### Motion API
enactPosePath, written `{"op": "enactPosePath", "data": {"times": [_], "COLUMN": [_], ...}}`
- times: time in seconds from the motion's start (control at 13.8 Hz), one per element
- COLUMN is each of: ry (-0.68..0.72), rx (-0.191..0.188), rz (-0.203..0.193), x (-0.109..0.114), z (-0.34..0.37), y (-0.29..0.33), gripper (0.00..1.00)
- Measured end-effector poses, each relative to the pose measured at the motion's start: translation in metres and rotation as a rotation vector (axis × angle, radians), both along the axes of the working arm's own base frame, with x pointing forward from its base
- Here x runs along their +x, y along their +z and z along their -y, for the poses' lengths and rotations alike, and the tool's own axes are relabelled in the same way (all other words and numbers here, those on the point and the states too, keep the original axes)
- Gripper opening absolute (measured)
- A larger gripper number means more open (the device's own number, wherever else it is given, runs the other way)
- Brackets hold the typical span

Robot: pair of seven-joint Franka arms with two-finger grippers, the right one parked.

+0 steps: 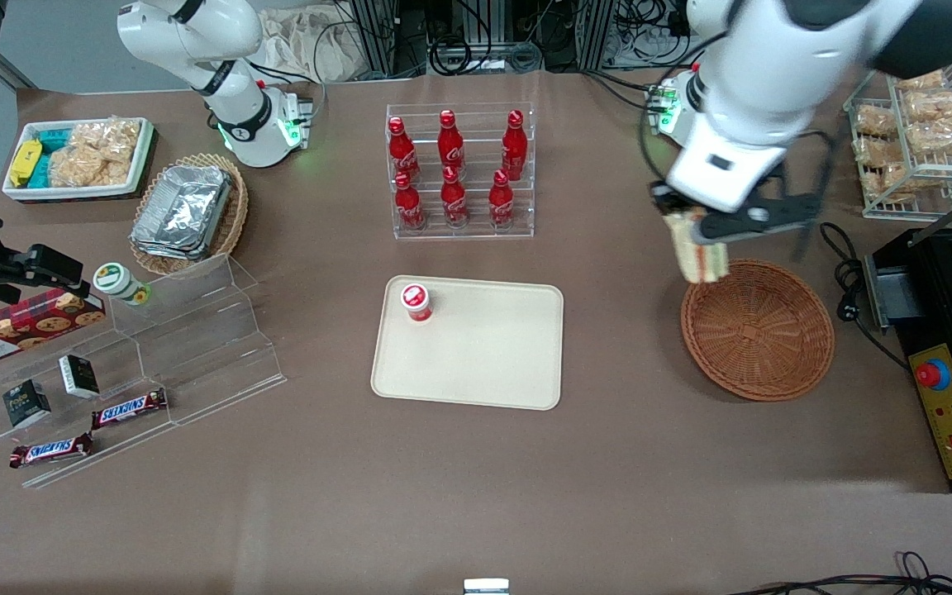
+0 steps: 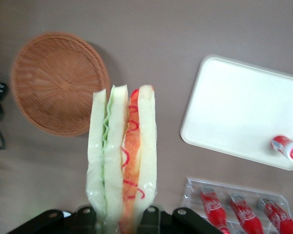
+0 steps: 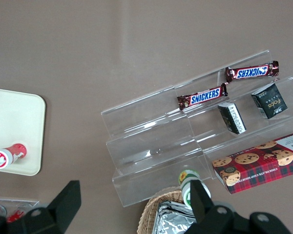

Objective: Place sandwich from basket to tray
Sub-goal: 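Carry the sandwich over the cream tray with the left gripper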

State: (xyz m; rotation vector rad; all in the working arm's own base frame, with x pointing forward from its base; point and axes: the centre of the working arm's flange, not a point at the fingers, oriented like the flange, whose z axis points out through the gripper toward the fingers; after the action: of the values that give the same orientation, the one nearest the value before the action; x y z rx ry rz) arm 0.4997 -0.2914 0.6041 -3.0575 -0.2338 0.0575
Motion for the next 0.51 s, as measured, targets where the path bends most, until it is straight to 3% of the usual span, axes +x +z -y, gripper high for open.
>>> {"op": "enactPosePath", "data": {"times": [0.29, 0.51], "ry": [-0.023, -0.015], "rx": [-0.067, -0.052], "rz": [0.009, 0.005], "x": [0.005, 0.018], "z": [0.082, 0.136], "y": [-0.063, -0.158], "gripper": [0.23, 0.23]}}
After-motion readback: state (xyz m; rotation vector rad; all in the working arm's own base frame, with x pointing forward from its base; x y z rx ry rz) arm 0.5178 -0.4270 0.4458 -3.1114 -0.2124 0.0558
